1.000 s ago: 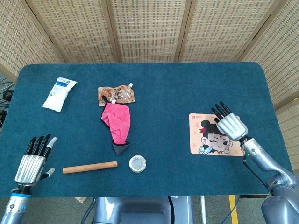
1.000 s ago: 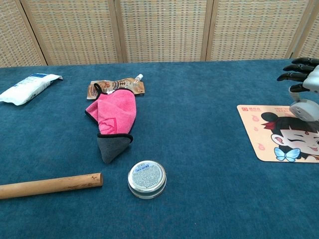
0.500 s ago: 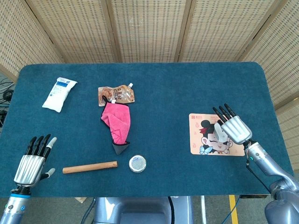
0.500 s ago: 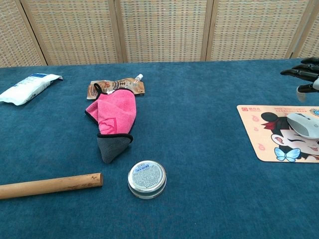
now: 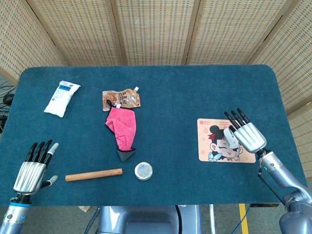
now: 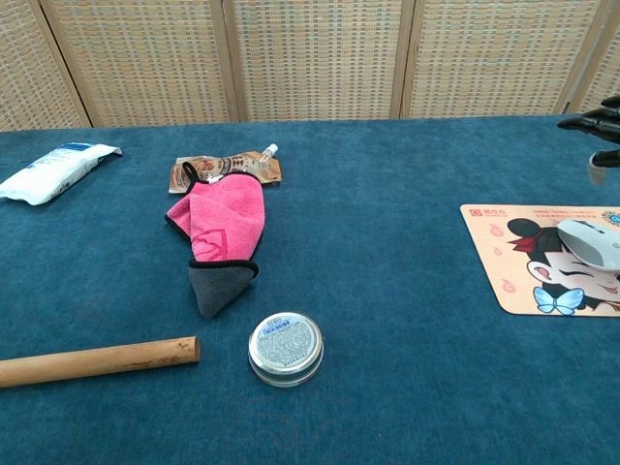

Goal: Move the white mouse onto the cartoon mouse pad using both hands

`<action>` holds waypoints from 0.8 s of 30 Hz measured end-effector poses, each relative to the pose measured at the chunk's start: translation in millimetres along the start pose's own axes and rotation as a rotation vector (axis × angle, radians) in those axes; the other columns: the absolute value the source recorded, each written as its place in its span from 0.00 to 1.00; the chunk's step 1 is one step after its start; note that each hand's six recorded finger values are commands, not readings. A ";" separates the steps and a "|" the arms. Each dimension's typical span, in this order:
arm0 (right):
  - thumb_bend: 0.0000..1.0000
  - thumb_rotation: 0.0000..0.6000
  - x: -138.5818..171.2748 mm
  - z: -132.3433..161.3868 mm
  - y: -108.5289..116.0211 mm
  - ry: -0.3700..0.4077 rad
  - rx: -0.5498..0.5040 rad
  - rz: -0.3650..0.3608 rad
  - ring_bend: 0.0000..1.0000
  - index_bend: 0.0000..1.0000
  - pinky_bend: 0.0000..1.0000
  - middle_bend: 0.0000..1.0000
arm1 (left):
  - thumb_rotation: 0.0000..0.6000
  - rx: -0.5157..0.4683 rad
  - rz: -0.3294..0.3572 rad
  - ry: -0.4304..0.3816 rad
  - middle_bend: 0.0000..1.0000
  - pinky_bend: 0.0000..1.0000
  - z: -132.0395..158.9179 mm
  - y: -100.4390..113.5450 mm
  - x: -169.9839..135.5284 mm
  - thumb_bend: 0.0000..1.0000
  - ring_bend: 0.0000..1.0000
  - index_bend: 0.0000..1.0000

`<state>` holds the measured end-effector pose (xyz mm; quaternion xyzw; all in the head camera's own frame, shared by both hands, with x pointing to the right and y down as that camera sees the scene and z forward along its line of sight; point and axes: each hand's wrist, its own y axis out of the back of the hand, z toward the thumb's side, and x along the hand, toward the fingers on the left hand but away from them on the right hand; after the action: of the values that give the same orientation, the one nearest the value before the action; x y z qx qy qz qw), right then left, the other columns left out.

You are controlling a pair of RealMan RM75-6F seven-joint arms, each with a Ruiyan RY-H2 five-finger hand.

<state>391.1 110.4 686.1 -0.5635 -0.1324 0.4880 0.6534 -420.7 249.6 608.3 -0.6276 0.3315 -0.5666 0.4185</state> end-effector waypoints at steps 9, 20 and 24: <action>0.00 1.00 17.9 -14.6 16.8 -0.145 -0.170 -0.116 0.00 0.29 0.00 0.00 | 1.00 -0.047 0.013 0.009 0.00 0.00 -4.0 4.8 1.0 0.04 0.00 0.05; 0.00 1.00 59.6 2.6 29.5 -0.268 -0.458 -0.137 0.00 0.15 0.00 0.00 | 1.00 -0.120 0.038 0.023 0.00 0.00 -14.7 15.3 0.3 0.02 0.00 0.04; 0.00 1.00 79.3 13.6 42.2 -0.319 -0.566 -0.102 0.00 0.12 0.00 0.00 | 1.00 -0.132 0.047 0.020 0.00 0.00 -16.3 19.9 -1.1 0.02 0.00 0.04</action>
<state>399.4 176.4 624.1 -0.6318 -0.3914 0.4806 0.4655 -435.8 239.6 590.1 -0.6404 0.3869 -0.5397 0.3860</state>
